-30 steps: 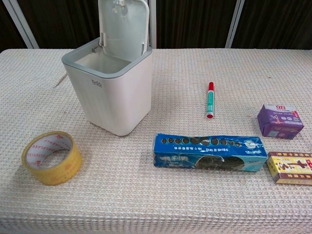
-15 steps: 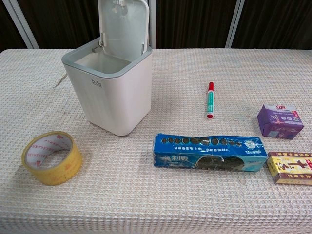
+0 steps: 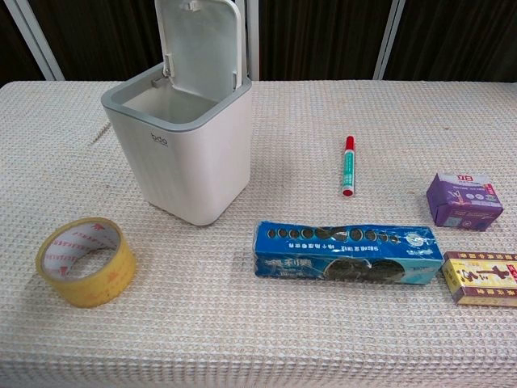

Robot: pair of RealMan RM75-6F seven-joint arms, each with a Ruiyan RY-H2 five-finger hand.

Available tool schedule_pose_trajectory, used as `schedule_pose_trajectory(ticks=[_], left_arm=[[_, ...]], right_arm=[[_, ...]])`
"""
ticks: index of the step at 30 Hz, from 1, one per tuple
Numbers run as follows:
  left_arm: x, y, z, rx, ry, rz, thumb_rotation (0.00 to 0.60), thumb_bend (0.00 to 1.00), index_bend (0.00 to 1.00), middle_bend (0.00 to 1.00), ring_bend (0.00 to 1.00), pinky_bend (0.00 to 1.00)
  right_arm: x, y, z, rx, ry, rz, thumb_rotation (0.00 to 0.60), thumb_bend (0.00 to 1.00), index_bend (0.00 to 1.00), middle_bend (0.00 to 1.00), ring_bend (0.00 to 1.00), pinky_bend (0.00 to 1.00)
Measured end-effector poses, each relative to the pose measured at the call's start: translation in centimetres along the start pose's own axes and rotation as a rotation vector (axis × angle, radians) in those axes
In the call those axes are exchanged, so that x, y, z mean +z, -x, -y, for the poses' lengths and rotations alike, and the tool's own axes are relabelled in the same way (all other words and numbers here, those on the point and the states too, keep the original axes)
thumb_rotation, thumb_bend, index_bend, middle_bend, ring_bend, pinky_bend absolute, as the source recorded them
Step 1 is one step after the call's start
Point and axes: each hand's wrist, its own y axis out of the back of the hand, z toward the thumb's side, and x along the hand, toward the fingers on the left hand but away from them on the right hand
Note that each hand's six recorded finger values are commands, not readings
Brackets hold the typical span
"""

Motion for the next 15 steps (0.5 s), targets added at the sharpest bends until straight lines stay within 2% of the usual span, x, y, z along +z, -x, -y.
schedule_pose_trajectory(ticks=[8,11,15], left_arm=[[0.6,2.8,0.2,0.011,-0.056,0.016,0.000,0.07,0.12,0.39,0.11,0.23],[0.8,4.5,0.9,0.008,-0.070,0.018,0.005,0.06,0.13,0.40,0.11,0.23],[0.9,6.2,2.7,-0.039,-0.084,0.020,0.034,0.06,0.13,0.40,0.11,0.23]], right_arm=[[0.2,0.0,0.2,0.003,-0.004,-0.004,0.600,0.22,0.00,0.00,0.00,0.00],[0.3,0.1,0.3,0.009,-0.006,-0.008,0.600,0.22,0.00,0.00,0.00,0.00],[0.6,0.2,0.5,0.021,-0.006,-0.023,0.600,0.23,0.00,0.00,0.00,0.00]])
